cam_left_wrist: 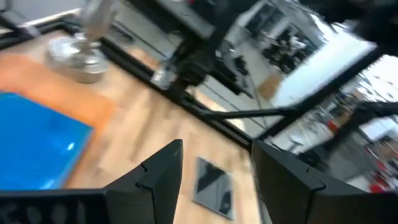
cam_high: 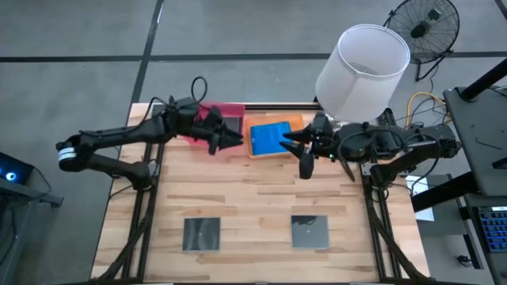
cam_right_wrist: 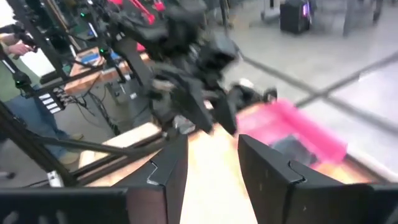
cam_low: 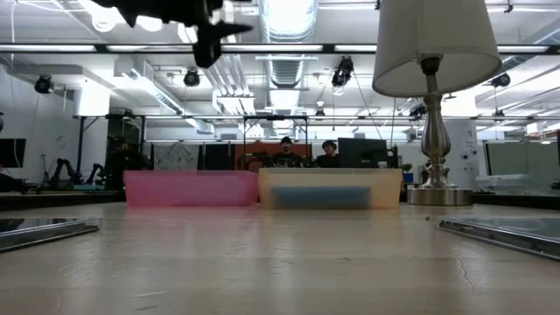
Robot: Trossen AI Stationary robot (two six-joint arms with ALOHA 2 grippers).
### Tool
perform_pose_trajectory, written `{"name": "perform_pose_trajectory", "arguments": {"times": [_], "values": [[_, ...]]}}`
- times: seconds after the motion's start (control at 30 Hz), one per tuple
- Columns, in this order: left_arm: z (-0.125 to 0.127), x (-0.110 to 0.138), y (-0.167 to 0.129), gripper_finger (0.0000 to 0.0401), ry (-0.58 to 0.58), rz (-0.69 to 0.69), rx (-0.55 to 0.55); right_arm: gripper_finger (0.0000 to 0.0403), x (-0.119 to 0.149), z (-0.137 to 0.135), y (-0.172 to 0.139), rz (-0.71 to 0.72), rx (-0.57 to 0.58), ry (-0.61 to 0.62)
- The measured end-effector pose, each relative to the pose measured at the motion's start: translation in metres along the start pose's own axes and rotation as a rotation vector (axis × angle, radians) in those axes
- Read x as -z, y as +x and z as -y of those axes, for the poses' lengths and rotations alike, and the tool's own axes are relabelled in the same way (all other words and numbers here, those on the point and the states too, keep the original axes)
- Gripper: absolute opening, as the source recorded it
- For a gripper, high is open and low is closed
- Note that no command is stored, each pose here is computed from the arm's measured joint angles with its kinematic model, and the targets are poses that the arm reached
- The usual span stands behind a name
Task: Pick & place jewel cases by type
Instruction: Put the right black CD case into the pink bin
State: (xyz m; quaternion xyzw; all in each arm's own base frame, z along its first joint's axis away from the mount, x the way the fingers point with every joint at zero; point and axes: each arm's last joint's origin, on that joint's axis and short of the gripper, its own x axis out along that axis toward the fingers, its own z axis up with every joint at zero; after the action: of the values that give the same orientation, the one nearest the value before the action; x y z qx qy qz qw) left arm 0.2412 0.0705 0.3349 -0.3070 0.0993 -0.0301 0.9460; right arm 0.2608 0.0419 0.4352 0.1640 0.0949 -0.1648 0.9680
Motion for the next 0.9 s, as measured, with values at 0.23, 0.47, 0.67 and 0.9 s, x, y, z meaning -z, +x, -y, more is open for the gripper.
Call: {"name": "perform_pose_trajectory", "arguments": {"times": [0.23, 0.47, 0.67, 0.9], "values": [[0.039, 0.018, 0.004, 0.0174, 0.009, -0.073, 0.147, 0.0152, 0.020, -0.002, 0.004, -0.103, 0.003, 0.194], [0.063, 0.038, 0.013, 0.0174, 0.016, -0.136, 0.202, 0.0203, 0.053, -0.013, 0.004, -0.216, 0.008, 0.321], [0.081, 0.052, 0.017, 0.0174, -0.010, -0.033, 0.044, 0.0238, 0.081, -0.030, -0.007, -0.301, -0.042, 0.337], [0.095, 0.069, 0.025, 0.0174, -0.172, -0.017, -0.021, 0.0246, 0.117, -0.052, -0.032, -0.380, -0.078, 0.391]]}}
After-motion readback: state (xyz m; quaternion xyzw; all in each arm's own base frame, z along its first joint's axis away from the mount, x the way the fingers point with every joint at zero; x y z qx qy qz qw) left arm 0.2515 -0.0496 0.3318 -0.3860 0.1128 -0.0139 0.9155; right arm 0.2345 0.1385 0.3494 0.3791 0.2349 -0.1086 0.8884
